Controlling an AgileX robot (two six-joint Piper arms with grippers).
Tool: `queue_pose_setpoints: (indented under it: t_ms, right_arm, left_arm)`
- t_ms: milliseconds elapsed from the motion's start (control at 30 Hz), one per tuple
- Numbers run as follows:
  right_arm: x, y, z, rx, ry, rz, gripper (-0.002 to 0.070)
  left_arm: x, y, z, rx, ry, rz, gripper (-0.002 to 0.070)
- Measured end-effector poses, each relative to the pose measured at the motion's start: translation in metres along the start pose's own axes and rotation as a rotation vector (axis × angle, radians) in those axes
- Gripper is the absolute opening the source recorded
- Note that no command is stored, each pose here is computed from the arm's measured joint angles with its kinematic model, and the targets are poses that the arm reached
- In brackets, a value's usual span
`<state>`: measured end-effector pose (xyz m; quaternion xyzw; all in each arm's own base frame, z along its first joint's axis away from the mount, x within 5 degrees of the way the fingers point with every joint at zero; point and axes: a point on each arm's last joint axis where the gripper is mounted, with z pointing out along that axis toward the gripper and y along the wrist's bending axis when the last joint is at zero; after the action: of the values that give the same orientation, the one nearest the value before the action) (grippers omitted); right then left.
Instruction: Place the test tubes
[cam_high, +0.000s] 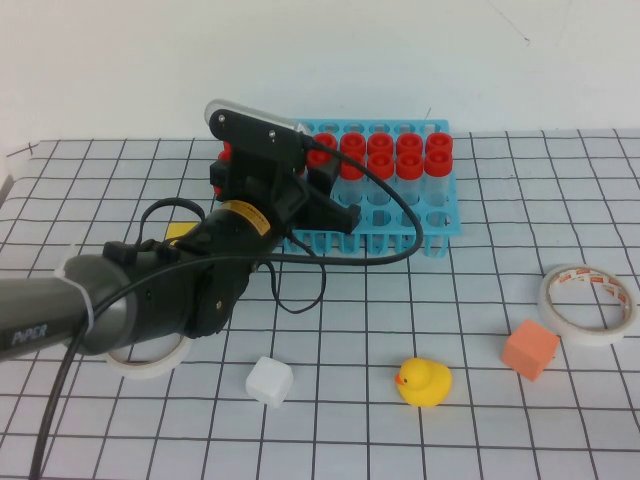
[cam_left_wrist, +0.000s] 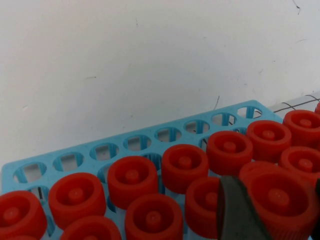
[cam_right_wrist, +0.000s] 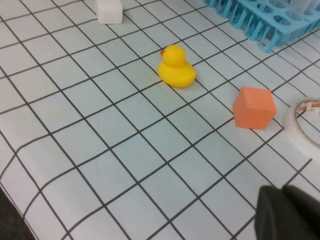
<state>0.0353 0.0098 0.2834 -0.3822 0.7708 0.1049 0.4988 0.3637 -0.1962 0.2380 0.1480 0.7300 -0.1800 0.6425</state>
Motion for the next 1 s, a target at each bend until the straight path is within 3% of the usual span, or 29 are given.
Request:
queue_pose_setpoints:
  t_ms: [200, 367, 500, 667, 867, 1000]
  right_arm:
    - [0.0, 0.0, 0.0, 0.0, 0.0, 0.0, -0.0001]
    - [0.0, 0.0, 0.0, 0.0, 0.0, 0.0, -0.0001]
    - [0.0, 0.0, 0.0, 0.0, 0.0, 0.0, -0.0001]
    - [0.0, 0.0, 0.0, 0.0, 0.0, 0.0, -0.0001]
    - [0.0, 0.0, 0.0, 0.0, 0.0, 0.0, -0.0001]
    - [0.0, 0.0, 0.0, 0.0, 0.0, 0.0, -0.0001]
  left_arm:
    - [0.001, 0.0, 0.0, 0.001, 0.01, 0.003, 0.0278]
    - [0.0, 0.0, -0.001, 0.001, 0.024, 0.003, 0.0487]
    - [-0.02, -0.002, -0.012, 0.006, 0.007, 0.006, 0.0517]
    - [-0.077, -0.005, -0.048, 0.011, -0.083, 0.118, 0.0393]
    - [-0.149, -0.01, -0.117, -0.003, -0.237, 0.302, 0.0095]
    - [-0.182, -0.011, -0.167, -0.007, -0.304, 0.319, 0.0018]
